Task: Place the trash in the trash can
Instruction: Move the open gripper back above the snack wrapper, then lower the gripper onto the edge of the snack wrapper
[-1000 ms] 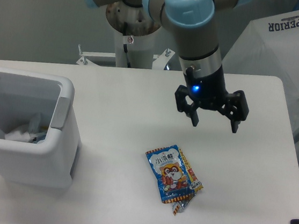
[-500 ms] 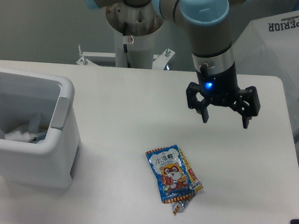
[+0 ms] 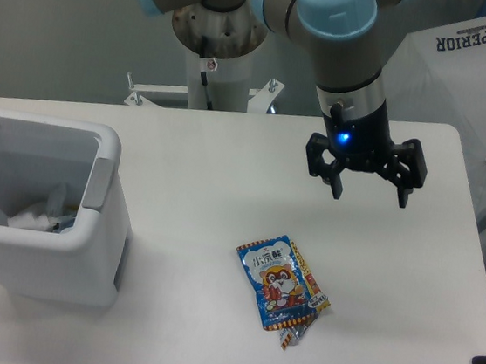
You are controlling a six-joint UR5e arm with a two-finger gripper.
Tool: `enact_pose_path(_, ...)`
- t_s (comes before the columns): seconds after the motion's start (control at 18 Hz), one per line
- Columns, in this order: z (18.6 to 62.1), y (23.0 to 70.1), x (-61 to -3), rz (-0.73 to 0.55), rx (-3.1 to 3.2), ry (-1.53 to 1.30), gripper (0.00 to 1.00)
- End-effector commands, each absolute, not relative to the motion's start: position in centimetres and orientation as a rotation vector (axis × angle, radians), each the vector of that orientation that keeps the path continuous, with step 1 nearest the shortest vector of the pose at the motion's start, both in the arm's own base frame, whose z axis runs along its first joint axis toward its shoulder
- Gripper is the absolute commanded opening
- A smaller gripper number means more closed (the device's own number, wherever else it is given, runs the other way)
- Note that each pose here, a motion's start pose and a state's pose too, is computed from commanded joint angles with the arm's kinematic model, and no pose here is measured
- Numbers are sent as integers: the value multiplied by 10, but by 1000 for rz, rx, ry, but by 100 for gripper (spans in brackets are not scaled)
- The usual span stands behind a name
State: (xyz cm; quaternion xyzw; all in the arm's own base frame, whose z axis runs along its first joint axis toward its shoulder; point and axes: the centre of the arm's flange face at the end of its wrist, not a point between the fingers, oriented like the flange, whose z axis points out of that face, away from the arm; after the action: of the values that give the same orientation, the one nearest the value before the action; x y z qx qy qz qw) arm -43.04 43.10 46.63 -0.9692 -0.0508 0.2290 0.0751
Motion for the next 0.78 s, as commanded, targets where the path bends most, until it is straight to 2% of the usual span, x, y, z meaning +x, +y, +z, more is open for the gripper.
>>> enact_pose_path(0.11, 457, 429, -430, 668, -2923, -155, 100)
enact_pose_path(0.22, 420, 423, -422, 605, -2973, -175, 100)
enact_pose_path(0.39, 377, 411, -417, 576, -2990, -202, 100)
enact_pose_path(0.56, 333, 408, -409, 495, -3016, -355, 100)
enact_pose_path(0.78, 289, 427, -438, 416, -3021, -531, 100)
